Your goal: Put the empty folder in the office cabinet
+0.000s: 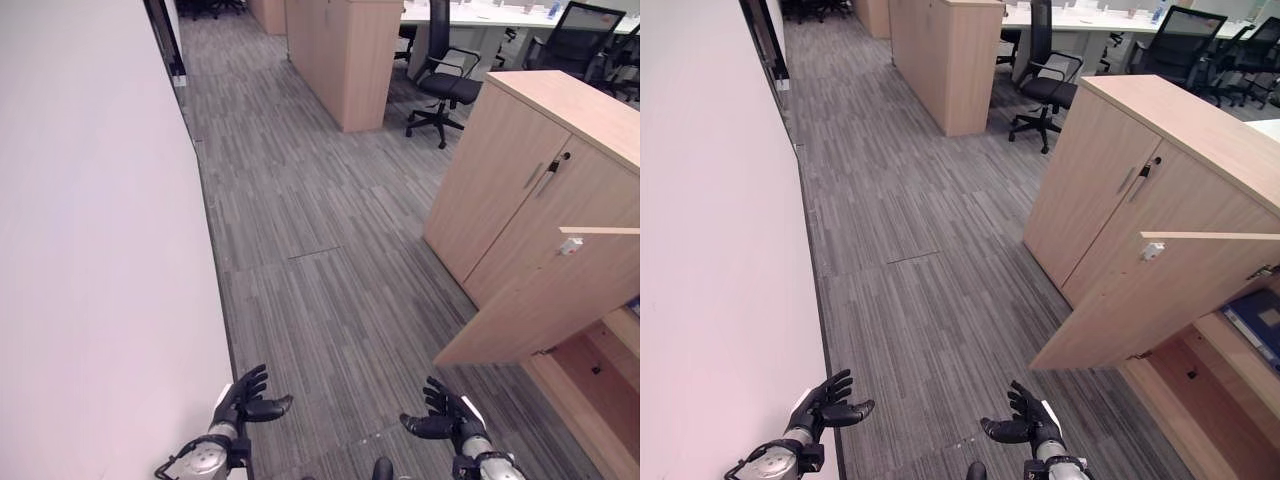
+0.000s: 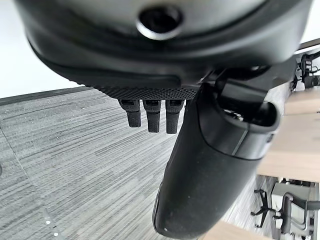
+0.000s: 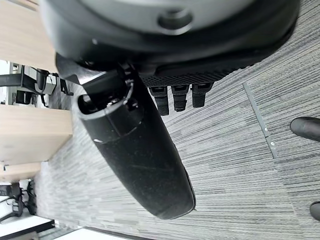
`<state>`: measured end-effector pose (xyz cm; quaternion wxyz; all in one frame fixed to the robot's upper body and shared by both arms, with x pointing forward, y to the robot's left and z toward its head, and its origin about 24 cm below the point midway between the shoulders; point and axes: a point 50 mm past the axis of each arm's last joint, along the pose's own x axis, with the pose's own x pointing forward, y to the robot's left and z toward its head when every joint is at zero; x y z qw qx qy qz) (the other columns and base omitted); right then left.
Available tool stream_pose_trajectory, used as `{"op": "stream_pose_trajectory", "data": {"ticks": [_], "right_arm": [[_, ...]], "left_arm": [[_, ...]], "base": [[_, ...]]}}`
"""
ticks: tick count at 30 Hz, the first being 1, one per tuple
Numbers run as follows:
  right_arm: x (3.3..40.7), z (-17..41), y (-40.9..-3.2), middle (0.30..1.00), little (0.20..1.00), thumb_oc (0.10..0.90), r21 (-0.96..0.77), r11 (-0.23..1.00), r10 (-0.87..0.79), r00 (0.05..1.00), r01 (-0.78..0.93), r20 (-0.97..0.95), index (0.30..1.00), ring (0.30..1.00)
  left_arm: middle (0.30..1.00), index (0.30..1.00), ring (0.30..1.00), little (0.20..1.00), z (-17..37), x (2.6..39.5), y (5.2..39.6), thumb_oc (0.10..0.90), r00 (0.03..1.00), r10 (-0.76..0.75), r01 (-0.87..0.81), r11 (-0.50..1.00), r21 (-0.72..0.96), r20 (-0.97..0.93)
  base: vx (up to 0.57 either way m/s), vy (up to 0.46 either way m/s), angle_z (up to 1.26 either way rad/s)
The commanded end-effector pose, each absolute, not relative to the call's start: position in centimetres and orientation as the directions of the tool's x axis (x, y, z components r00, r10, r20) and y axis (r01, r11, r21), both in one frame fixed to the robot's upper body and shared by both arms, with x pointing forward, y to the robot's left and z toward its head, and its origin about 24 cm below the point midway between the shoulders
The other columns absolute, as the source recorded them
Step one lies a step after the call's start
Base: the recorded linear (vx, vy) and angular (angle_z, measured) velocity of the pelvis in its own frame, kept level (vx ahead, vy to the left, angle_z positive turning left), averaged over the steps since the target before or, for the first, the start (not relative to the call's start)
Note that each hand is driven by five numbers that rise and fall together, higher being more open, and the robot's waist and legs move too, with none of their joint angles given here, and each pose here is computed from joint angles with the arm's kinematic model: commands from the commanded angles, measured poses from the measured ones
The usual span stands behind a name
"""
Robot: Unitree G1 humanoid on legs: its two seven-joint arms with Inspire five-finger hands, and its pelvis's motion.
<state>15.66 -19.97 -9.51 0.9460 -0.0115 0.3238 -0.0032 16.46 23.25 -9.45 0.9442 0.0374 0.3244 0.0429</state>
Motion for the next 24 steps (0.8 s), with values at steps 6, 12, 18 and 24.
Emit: {"op": "stream_pose_trajectory", "data": {"ticks": [6,12,18,24], "right_arm": [[20.6,-5.4,-19.1,0.900,0.900,0.800,-0.049,0.994,0.072,0.915,-0.100,-0.397,0.900,0.900],[19.9,-5.7,-19.4,0.900,0.900,0.800,-0.056,0.993,0.072,0.904,-0.105,-0.422,0.900,0.900],[19.4,-6.1,-20.4,0.900,0.900,0.800,-0.066,0.996,0.030,0.895,-0.066,-0.445,0.900,0.900],[19.8,-5.8,-20.9,0.900,0.900,0.800,-0.091,0.992,0.036,0.897,-0.084,-0.440,0.900,0.900]], "left_arm": [[0.900,0.900,0.900,0.900,-6.5,19.6,25.5,0.800,0.871,0.134,-0.053,0.982,0.182,-0.473],[0.900,0.900,0.900,0.900,-6.3,19.3,26.8,0.800,0.865,0.169,-0.083,0.977,0.198,-0.472],[0.900,0.900,0.900,0.900,-6.9,19.4,26.6,0.800,0.852,0.185,-0.093,0.974,0.206,-0.490],[0.900,0.900,0.900,0.900,-8.4,19.0,25.1,0.800,0.825,0.171,-0.103,0.983,0.154,-0.538]], "base": [[-0.04,-0.019,-0.56],[0.05,-0.212,-0.39],[0.11,-0.314,0.24],[0.13,-0.331,-0.01]]}}
